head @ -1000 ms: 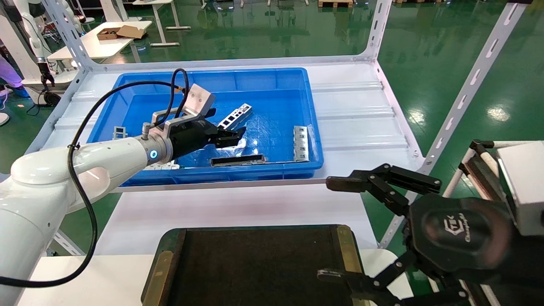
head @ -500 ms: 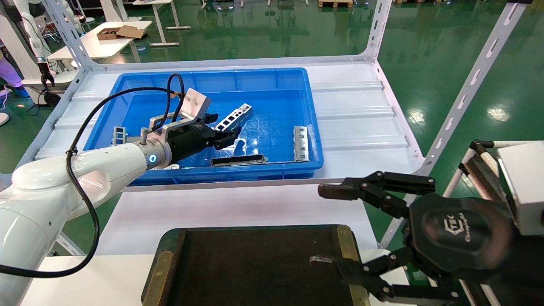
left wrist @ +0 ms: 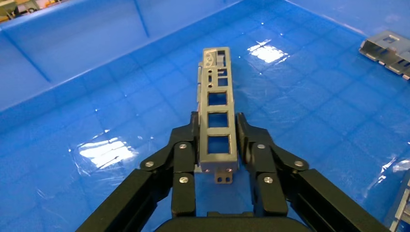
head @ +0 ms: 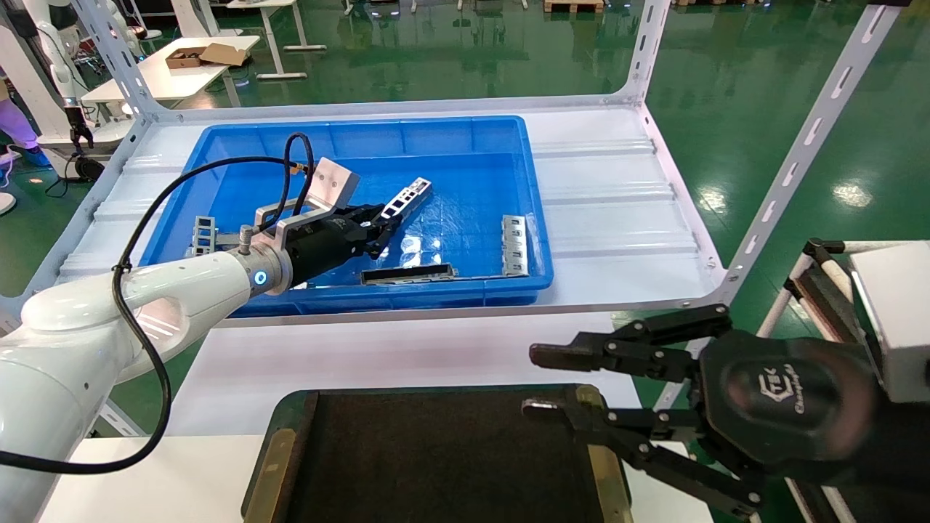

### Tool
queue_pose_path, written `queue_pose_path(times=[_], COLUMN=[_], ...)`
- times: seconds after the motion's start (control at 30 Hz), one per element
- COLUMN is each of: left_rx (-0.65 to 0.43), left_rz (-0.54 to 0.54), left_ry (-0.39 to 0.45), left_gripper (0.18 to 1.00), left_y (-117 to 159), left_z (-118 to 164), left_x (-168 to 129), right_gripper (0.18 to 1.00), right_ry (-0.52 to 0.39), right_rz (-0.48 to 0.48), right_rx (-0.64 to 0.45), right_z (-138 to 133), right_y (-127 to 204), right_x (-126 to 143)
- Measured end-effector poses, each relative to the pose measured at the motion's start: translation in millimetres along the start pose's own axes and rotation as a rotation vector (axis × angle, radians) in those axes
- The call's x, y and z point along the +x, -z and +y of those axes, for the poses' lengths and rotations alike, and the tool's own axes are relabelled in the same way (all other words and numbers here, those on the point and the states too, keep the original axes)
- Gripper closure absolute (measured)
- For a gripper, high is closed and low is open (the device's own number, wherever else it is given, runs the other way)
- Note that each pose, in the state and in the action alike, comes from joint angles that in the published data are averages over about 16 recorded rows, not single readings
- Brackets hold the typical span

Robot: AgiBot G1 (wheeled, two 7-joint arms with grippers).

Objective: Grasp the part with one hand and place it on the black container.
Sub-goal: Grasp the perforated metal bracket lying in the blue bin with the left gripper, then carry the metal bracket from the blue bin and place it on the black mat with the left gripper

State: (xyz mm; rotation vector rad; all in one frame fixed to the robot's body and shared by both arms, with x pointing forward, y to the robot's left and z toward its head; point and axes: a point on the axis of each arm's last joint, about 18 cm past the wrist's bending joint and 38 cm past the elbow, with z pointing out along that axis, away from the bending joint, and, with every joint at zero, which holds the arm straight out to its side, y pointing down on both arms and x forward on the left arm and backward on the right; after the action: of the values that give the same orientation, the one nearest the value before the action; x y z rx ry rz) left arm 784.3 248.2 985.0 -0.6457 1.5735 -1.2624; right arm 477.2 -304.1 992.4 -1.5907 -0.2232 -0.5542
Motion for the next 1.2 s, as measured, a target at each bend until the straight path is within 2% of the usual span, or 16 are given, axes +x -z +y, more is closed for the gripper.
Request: queue_pose_path(times=[0.27,0.53,0.87,1.2], left_rx=[0.050,0.179,0.330,0.375], left_rz=[0.025,0.135,0.409,0.718], left_ry=[0.014,0.035,0.049,0.040], left_gripper=[0.838,0.860,0.861,0.861], left_y=[6,30,91,160], left_z=[-11,-40,-57,-35], left_x=[-3,-10,-1,41], right_gripper=[0.863,0.955,0.985,0.988], right_ry=[0.000,0.000,0.000,0.000], right_rz=[0.000,0.000,0.000,0.000], right_rx=[0.000,0.000,0.000,0.000], right_z=[0,0,0,0], right_y=[0,0,0,0], right_x=[0,0,0,0])
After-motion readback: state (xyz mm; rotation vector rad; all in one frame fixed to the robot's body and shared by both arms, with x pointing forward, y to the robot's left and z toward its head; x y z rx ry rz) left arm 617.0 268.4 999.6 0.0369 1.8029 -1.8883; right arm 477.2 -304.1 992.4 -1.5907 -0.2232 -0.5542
